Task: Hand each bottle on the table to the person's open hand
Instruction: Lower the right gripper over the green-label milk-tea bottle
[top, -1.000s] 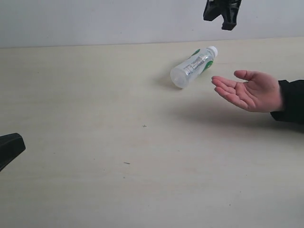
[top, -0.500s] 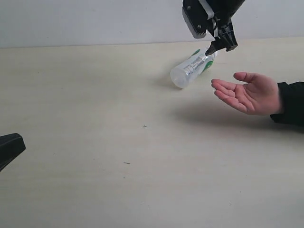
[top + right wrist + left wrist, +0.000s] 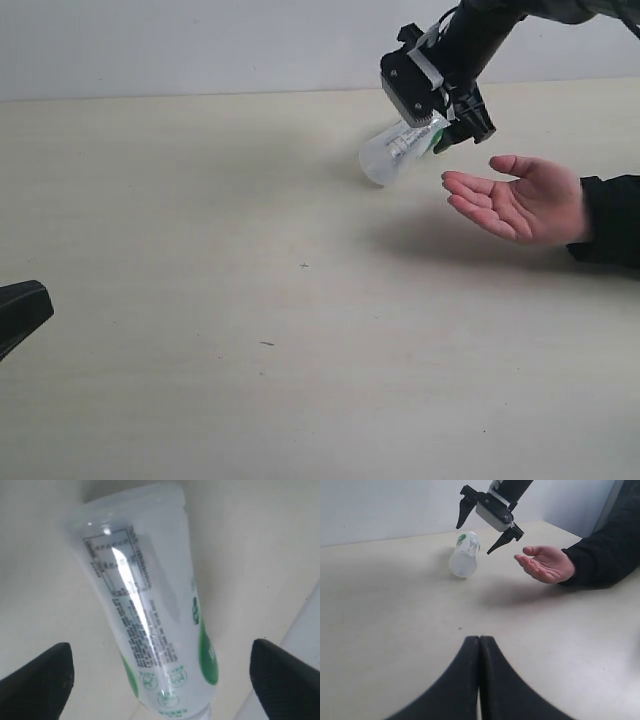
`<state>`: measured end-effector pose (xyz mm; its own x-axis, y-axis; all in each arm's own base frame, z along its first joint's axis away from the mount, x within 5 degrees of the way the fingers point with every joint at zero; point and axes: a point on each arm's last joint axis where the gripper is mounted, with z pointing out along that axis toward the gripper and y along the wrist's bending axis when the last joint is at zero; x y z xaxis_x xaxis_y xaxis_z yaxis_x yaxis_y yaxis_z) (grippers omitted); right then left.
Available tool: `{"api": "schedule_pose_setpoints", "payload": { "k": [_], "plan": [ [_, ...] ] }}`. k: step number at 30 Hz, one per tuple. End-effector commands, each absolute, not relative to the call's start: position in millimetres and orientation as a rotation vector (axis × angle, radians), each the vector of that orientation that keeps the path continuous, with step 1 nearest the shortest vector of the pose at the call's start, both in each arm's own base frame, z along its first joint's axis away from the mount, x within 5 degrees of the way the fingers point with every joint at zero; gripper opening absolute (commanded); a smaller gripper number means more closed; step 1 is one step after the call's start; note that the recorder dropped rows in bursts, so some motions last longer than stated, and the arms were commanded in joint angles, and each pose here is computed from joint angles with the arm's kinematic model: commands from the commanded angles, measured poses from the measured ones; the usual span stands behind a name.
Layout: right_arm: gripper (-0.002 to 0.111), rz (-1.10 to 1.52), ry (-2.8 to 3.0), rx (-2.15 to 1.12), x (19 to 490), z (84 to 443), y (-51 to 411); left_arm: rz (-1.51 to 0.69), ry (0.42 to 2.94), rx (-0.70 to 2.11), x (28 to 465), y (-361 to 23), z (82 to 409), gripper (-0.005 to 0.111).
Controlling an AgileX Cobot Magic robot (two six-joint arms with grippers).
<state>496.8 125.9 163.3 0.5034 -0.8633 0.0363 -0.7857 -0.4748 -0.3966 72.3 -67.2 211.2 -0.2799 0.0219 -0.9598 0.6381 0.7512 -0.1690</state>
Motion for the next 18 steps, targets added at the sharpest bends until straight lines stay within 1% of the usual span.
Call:
{"api": "schedule_pose_setpoints", "payload": {
  "k": [1, 9, 13, 16, 18],
  "plan": [
    [0.089, -0.377, 1.344, -2.421, 502.2, 156.2, 125.9, -0.654, 1.772, 0.506, 72.4, -66.7, 210.7, 0.0],
    [0.089, -0.385, 1.301, -2.444, 507.1, 133.7, 127.4, -0.654, 1.772, 0.506, 72.4, -66.7, 210.7, 0.0],
    [0.088, -0.405, 1.298, -2.427, 510.0, 128.1, 128.0, -0.654, 1.772, 0.506, 72.4, -66.7, 210.7, 0.0],
    [0.084, -0.411, 1.298, -2.409, 511.3, 126.5, 128.8, -0.654, 1.772, 0.506, 72.4, -66.7, 210.7, 0.0],
    [0.077, -0.41, 1.299, -2.41, 511.3, 126.0, 128.8, -0.654, 1.772, 0.506, 72.4, -66.7, 210.7, 0.0]
  ]
}}
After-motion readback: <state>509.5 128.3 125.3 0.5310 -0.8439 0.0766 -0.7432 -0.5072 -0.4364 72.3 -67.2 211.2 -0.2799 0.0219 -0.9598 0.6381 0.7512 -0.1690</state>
